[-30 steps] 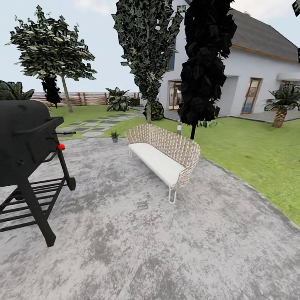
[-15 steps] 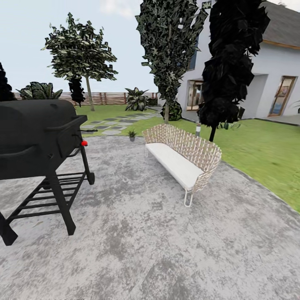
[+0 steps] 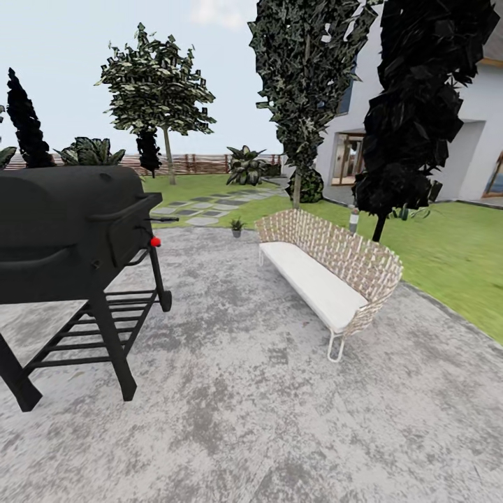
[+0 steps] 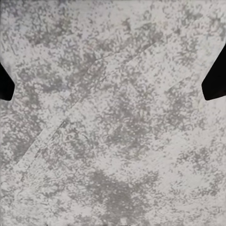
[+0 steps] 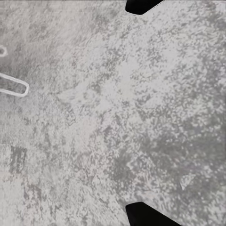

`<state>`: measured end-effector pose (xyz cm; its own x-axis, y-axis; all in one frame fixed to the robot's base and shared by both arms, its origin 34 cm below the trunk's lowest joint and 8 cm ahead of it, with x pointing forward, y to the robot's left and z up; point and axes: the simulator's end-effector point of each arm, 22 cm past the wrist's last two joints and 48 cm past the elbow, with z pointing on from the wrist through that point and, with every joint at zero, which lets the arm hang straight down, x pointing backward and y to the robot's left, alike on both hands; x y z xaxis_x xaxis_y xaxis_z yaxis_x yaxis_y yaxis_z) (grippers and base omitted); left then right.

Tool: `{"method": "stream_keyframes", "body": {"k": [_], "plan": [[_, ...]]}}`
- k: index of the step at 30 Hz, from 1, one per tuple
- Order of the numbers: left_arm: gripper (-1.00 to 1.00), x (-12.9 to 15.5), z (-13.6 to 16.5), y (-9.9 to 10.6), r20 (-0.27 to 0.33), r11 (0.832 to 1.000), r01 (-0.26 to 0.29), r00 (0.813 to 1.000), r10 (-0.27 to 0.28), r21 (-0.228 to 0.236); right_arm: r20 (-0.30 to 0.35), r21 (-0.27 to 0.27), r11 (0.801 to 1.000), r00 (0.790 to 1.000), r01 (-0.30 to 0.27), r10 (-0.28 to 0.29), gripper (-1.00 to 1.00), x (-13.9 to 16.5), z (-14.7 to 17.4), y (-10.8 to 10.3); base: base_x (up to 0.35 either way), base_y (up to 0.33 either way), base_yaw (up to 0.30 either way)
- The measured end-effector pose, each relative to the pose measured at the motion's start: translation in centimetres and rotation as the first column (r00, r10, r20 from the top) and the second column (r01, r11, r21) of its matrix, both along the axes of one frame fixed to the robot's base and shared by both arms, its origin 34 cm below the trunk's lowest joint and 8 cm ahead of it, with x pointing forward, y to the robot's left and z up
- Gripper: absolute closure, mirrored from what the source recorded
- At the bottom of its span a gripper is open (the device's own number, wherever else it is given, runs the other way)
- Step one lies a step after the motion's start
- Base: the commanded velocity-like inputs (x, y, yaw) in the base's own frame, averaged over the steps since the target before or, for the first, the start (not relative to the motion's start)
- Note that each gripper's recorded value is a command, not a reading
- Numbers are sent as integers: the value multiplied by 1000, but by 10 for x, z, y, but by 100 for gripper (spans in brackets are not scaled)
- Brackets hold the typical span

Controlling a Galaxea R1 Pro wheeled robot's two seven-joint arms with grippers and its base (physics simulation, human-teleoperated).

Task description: Pick up the pesticide atomizer in the garden and spray insectifuge to fully cover both potted plants in the garden.

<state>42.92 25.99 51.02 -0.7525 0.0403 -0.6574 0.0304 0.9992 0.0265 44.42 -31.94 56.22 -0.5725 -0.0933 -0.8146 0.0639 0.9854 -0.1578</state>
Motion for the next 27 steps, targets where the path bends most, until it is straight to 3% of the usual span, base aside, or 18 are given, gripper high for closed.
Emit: {"method": "stream_keyframes", "body": {"k": [5, 17, 23, 27], "plan": [[-100, 0, 0, -1, 0, 1000, 1, 1000, -1, -1, -9, -45, 995, 996, -94, 94, -100, 1, 0, 11, 16, 0, 1], [-100, 2, -11, 0, 6, 1000, -10, 1000, 10, -4, -7, -45, 994, 995, -96, 96, -100, 2, -12, 15, 1, 0, 0], [-100, 31, -7, -16, 59, 1000, 5, 998, -4, -23, 31, -43, 994, 994, -104, 106, -100, 15, -11, 20, 0, 0, 0], [-100, 23, -17, -12, 47, 1000, 6, 999, -5, -15, 37, -19, 995, 994, -102, 103, -100, 15, -18, 36, 0, 0, 0]]}}
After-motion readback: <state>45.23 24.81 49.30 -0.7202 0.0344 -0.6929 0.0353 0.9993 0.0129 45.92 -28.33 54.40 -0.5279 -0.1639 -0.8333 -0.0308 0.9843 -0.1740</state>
